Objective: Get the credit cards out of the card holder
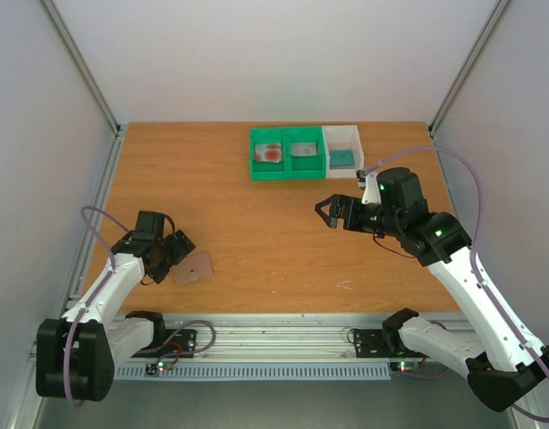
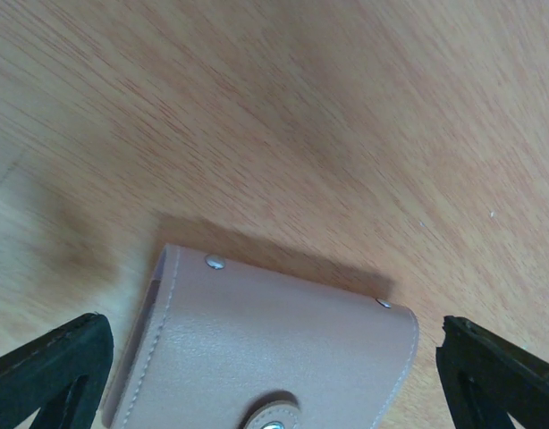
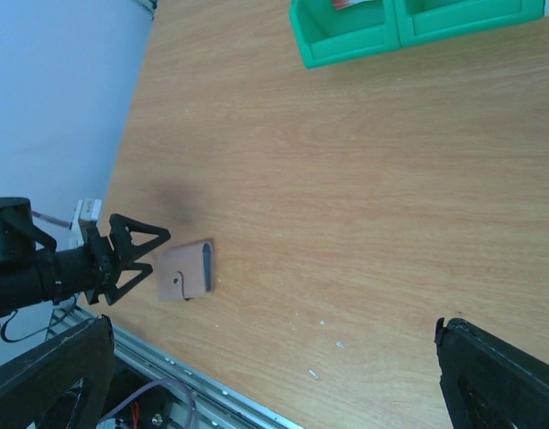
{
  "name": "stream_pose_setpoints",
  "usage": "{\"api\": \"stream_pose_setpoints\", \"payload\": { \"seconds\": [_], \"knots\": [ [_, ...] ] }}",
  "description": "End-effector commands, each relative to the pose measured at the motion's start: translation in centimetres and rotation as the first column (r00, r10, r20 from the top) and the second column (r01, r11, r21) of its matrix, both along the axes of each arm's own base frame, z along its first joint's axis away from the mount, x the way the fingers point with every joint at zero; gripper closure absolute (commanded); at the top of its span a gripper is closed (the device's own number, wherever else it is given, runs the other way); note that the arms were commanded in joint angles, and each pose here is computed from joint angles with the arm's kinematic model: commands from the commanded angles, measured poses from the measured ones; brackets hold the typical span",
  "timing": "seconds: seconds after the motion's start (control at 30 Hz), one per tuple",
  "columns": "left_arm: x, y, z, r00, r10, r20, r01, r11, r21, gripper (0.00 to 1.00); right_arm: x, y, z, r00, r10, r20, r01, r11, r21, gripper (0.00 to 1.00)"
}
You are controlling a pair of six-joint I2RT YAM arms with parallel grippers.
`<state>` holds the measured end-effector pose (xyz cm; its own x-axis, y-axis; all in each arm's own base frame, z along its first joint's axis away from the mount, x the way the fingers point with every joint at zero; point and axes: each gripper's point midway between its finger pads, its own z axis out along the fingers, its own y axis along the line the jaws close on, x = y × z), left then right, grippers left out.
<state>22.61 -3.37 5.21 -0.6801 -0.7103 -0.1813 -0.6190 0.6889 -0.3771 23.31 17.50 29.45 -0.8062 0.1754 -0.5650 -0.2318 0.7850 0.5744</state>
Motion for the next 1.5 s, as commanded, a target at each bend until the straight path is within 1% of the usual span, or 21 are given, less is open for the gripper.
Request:
{"api": "stream_pose_setpoints", "payload": {
  "seconds": [0.0, 0.13, 0.27, 0.4, 0.67, 0.97, 1.1, 1.23, 1.3, 1.4, 1.47],
  "knots": [
    [1.2, -1.0, -0.3, 0.999, 0.004, 0.043, -0.001, 0.998, -0.065, 0.01, -0.2, -0.1, 1.2, 0.999, 0.002, 0.032, -0.003, 1.0, 0.024, 0.01],
    [0.6, -1.5, -0.9, 1.0, -0.009, 0.016, 0.01, 0.995, -0.096, 0.01, -0.4, 0.1, 1.7, 0.998, 0.018, 0.059, -0.02, 0.999, 0.044, 0.01],
    [0.2, -2.3, -1.0, 1.0, -0.019, 0.011, 0.02, 0.99, -0.138, 0.01, -0.4, 0.2, 1.5, 0.998, 0.024, 0.054, -0.026, 0.999, 0.042, 0.01],
    [-0.3, -3.8, -1.0, 1.0, -0.029, 0.01, 0.031, 0.979, -0.2, 0.01, -0.2, 0.5, 1.4, 0.998, 0.035, 0.05, -0.037, 0.998, 0.042, 0.01],
    [-0.6, -7.3, -0.3, 0.997, -0.069, 0.032, 0.075, 0.961, -0.268, 0.01, -0.3, 1.0, 0.9, 0.998, 0.049, 0.029, -0.051, 0.997, 0.061, 0.01],
    [-0.2, -11.4, 1.7, 0.98, -0.182, 0.082, 0.198, 0.941, -0.276, 0.01, -0.2, 1.3, 0.6, 0.998, 0.059, 0.014, -0.06, 0.996, 0.072, 0.02],
    [-0.2, -12.0, 3.0, 0.96, -0.259, 0.106, 0.278, 0.93, -0.241, 0.03, -0.3, 1.3, 0.5, 0.998, 0.063, 0.007, -0.063, 0.995, 0.072, 0.02],
    [-0.2, -11.0, 4.4, 0.921, -0.367, 0.13, 0.382, 0.916, -0.119, 0.05, -0.3, 1.2, 0.4, 0.998, 0.059, 0.005, -0.059, 0.996, 0.066, 0.02],
    [-0.3, -10.1, 4.4, 0.901, -0.419, 0.114, 0.426, 0.904, -0.042, 0.06, -0.4, 1.2, 0.5, 0.998, 0.058, 0.006, -0.059, 0.996, 0.067, 0.02],
    [-0.2, -9.6, 4.3, 0.884, -0.453, 0.113, 0.458, 0.889, -0.016, 0.14, -0.4, 1.2, 0.4, 0.998, 0.06, 0.007, -0.061, 0.996, 0.064, 0.02],
    [0.1, -9.2, 4.0, 0.877, -0.468, 0.111, 0.471, 0.882, 0.004, 0.17, -0.5, 1.2, 0.5, 0.998, 0.062, 0.011, -0.063, 0.996, 0.065, 0.02]
  ]
}}
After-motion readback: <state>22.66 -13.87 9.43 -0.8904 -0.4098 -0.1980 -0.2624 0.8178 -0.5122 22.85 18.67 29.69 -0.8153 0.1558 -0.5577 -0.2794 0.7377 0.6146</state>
